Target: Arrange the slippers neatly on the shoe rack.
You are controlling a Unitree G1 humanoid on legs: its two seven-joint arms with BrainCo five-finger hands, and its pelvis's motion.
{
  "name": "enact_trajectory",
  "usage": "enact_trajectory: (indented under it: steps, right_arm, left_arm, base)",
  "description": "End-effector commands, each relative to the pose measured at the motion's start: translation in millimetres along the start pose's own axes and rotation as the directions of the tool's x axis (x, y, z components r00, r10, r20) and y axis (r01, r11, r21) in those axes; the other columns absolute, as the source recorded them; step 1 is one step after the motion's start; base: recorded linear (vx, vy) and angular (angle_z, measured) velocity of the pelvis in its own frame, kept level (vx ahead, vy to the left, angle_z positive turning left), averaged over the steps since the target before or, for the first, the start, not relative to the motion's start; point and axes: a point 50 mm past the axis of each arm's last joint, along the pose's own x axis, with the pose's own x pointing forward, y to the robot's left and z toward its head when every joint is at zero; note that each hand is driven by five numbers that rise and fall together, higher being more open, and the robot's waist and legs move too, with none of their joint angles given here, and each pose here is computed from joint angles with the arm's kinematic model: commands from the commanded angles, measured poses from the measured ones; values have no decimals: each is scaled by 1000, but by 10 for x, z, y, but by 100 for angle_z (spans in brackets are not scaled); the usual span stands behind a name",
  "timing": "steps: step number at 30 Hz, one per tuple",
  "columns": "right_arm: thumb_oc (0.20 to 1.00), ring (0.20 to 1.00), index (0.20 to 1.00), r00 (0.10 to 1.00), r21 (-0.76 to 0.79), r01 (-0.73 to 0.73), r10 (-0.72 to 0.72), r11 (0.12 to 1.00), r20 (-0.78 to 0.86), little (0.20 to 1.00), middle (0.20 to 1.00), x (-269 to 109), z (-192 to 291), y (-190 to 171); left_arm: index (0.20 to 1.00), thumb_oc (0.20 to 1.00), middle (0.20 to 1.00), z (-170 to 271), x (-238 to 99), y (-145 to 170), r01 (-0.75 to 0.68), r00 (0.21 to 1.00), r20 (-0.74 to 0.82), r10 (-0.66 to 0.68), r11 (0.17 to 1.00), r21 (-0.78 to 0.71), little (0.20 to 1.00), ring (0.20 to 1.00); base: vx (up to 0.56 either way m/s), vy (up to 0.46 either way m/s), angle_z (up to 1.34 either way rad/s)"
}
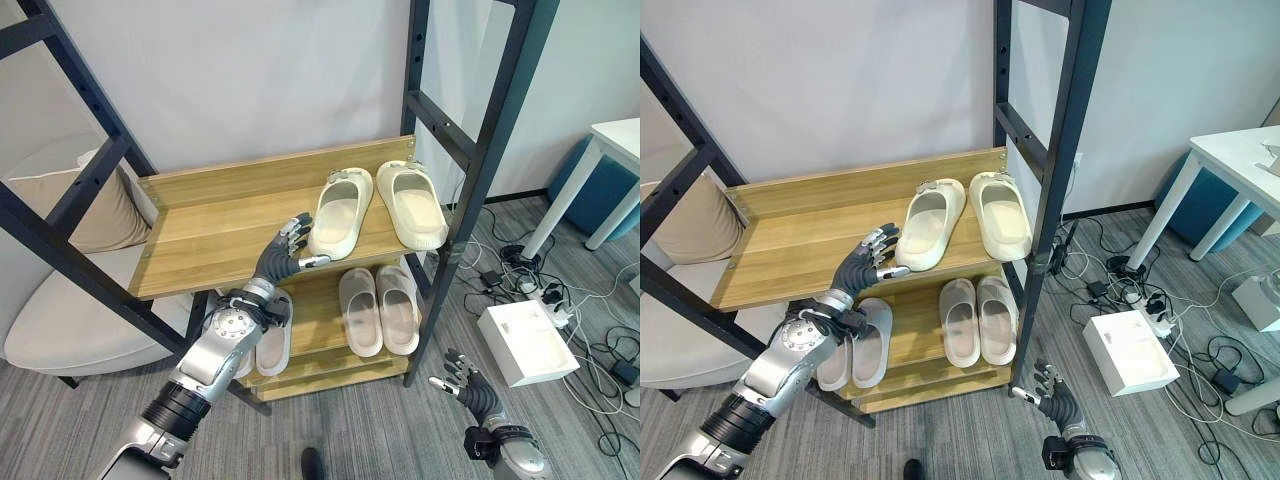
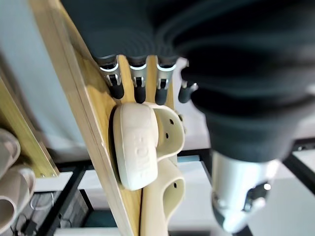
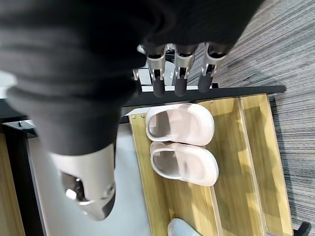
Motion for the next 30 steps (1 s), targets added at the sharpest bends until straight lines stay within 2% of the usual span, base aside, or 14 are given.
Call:
enact_trajectory:
  steps: [1,7,11,13,17,19,20,22,23,26,30]
  right_arm:
    - [1000,1000,1000,991,-23,-44,46,999,126,1000,1000,75,289,65]
    - [1000,1000,1000,991,-21,-48,51,999,123,1000,1000,91,282,88]
    - [1000,1000,1000,992,-7,-39,40,999,120,1000,1000,80,243,96]
    - [1000,1000,1000,991,0,-24,24,1000,129,1000,1000,75,235,82]
    - [1000,1000,1000,989,4,-4,4,1000,145,1000,1000,68,232,85]
    - [1000,1000,1000,989,8,1,-2,1000,149,1000,1000,64,227,88]
    - [1000,1000,1000,988,14,15,-17,1000,155,1000,1000,68,223,82]
    - [1000,1000,1000,987,17,22,-24,1000,160,1000,1000,71,225,78]
    - [1000,1000,1000,987,25,24,-27,999,160,1000,1000,65,208,83]
    - [1000,1000,1000,990,49,11,-18,999,143,1000,1000,42,155,82]
    - [1000,1000,1000,991,74,-19,8,997,136,1000,1000,53,132,129]
  left_arm:
    - [1000,1000,1000,306,223,-70,58,992,113,-52,997,-57,1000,1000]
    - [1000,1000,1000,372,351,-298,97,987,141,-79,987,-126,1000,1000]
    - [1000,1000,1000,537,430,-433,96,974,218,-60,982,-161,1000,1000]
    - [1000,1000,1000,607,441,-340,23,965,262,2,996,-90,1000,1000]
    - [1000,1000,1000,643,347,-125,-116,938,320,133,991,-71,1000,1000]
    - [1000,1000,1000,630,297,-54,-159,928,329,176,984,-80,1000,1000]
    - [1000,1000,1000,647,191,56,-208,901,361,240,970,-124,1000,1000]
    - [1000,1000,1000,706,90,109,-207,880,401,256,965,-161,1000,1000]
    - [1000,1000,1000,727,-29,120,-187,864,433,258,962,-200,1000,1000]
    - [1000,1000,1000,883,-295,-35,54,841,532,99,963,-264,1000,1000]
    - [1000,1000,1000,876,-481,-238,270,834,536,-129,944,-192,1000,1000]
  base:
    - [6,10,-8]
    - [8,-3,-7]
    - [0,0,0]
    - [0,0,0]
    - [0,0,0]
    - [0,0,0]
    - [0,0,0]
    - [-3,-6,2]
    - [-10,-10,3]
    - [-3,-3,9]
    - [4,-3,11]
